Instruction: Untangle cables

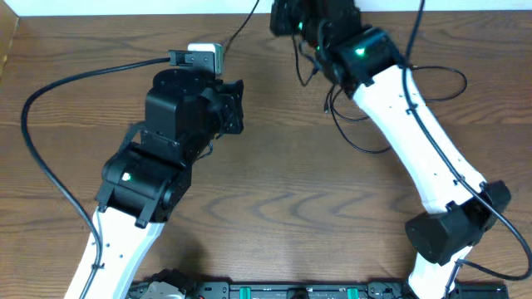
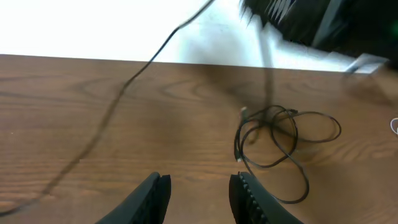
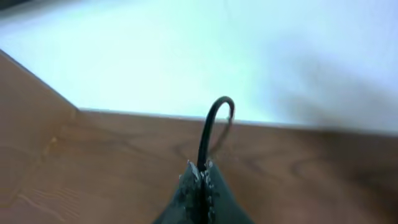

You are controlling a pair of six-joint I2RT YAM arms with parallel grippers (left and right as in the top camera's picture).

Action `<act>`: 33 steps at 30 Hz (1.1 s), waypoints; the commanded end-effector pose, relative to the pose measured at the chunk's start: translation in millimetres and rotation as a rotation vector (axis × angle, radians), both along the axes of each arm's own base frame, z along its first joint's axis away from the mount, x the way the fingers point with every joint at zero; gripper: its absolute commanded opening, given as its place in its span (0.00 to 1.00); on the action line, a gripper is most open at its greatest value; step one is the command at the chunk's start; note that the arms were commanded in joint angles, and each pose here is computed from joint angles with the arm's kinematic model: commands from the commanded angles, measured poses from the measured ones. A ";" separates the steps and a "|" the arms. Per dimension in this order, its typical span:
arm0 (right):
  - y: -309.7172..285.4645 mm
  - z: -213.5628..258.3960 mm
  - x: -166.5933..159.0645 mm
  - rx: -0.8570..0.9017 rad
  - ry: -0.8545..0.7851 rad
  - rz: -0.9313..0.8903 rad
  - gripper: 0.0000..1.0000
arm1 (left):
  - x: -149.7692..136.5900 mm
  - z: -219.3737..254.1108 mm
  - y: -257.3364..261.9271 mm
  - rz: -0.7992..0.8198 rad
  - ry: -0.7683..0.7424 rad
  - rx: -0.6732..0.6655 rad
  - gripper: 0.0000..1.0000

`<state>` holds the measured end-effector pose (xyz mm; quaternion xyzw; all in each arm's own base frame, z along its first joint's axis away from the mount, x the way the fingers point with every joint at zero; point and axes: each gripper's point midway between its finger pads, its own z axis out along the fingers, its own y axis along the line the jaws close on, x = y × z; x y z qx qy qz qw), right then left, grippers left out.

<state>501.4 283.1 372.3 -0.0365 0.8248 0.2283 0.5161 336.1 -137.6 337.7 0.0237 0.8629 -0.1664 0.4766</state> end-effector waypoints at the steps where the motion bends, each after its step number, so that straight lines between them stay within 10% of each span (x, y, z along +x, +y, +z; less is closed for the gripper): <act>1: -25.1 64.2 -9.1 -0.036 -0.143 -0.075 0.01 | 19.7 -17.6 -2.9 0.024 0.048 0.033 0.37; 21: -324.3 136.9 2.1 -0.507 -0.246 -0.891 0.01 | 10.9 -48.4 -56.4 -0.201 0.173 -0.032 0.41; 33: -523.9 132.9 -69.1 -0.658 -0.075 -1.335 0.01 | -13.8 -51.1 -90.2 -0.315 0.181 -0.004 0.42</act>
